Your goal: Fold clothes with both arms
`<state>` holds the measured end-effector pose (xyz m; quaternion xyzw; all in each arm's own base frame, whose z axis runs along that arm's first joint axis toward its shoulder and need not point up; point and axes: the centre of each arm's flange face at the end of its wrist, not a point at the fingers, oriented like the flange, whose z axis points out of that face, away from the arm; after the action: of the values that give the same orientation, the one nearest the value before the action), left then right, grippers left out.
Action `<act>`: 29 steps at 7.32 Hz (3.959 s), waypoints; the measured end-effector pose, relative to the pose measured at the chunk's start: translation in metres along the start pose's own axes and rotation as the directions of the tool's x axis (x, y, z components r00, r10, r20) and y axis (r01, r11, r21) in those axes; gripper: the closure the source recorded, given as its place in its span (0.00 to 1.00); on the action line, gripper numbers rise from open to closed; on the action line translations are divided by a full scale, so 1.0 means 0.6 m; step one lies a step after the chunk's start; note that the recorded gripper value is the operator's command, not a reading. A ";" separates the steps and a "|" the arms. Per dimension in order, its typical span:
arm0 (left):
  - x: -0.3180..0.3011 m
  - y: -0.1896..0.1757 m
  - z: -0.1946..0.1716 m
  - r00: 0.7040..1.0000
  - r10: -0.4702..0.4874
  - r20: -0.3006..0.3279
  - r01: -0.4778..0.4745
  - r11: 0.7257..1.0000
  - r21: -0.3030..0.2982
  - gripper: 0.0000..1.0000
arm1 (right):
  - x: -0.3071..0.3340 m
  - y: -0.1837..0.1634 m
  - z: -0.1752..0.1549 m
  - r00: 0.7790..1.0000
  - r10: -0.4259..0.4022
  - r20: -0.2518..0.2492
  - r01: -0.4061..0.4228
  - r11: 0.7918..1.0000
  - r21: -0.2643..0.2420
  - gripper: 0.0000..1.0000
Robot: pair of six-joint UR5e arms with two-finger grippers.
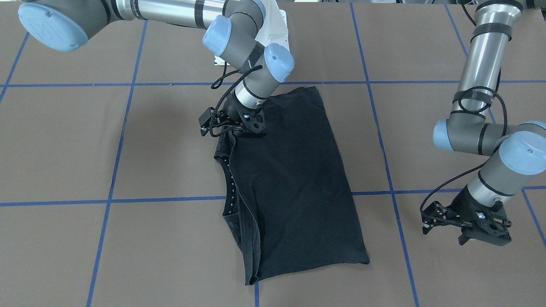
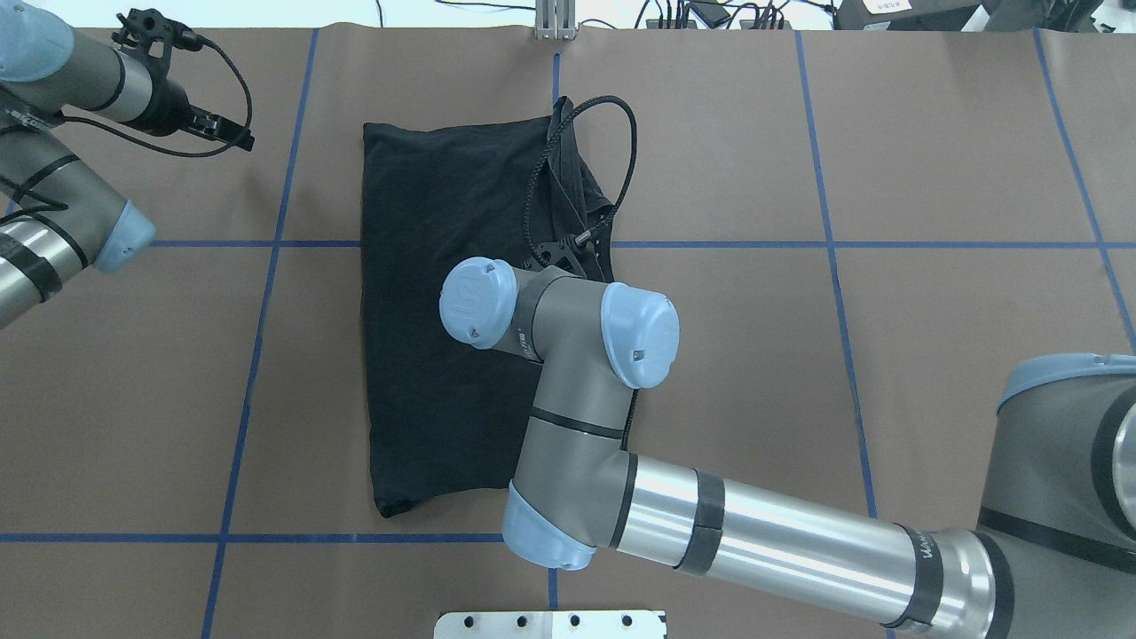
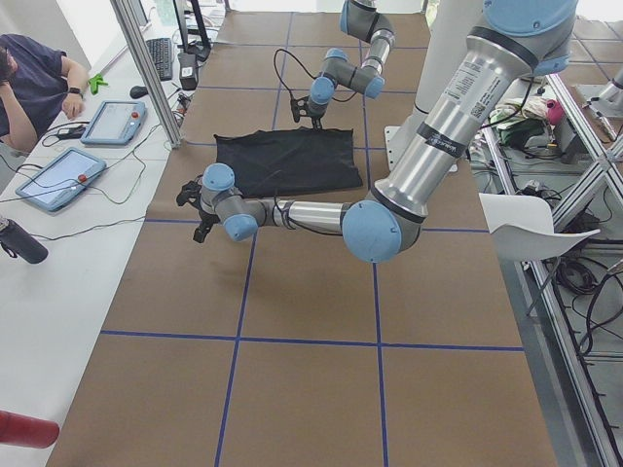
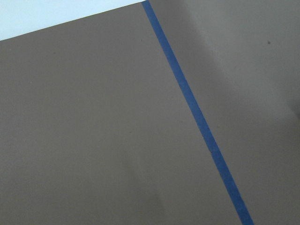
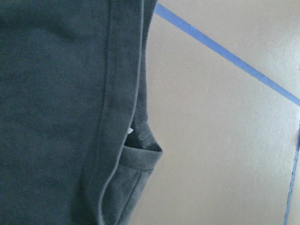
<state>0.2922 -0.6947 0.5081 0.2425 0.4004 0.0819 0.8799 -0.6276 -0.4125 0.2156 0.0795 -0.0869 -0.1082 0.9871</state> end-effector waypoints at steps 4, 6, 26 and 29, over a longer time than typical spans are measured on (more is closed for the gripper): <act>0.000 0.000 0.000 1.000 0.001 0.000 -0.001 1.000 0.000 0.00 | 0.056 0.040 0.022 1.000 -0.018 0.025 0.018 1.000 0.022 0.00; 0.001 -0.001 -0.001 1.000 0.001 -0.001 -0.001 1.000 0.001 0.00 | 0.061 0.009 -0.034 0.997 0.007 0.076 -0.011 0.998 0.056 0.00; 0.078 -0.002 -0.042 0.979 -0.181 -0.089 0.183 0.983 0.017 0.00 | 0.218 -0.217 0.045 0.926 0.131 0.355 -0.171 0.982 0.084 0.00; 0.220 0.131 -0.107 0.915 -0.339 -0.219 0.337 0.940 -0.049 0.00 | 0.250 -0.046 0.043 0.858 0.218 0.465 -0.275 0.960 0.058 0.00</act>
<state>0.3363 -0.5588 0.4232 0.1545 0.5325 -0.0425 0.8311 -0.4940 -0.4768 0.2590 0.1007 -0.3311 0.0091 0.9382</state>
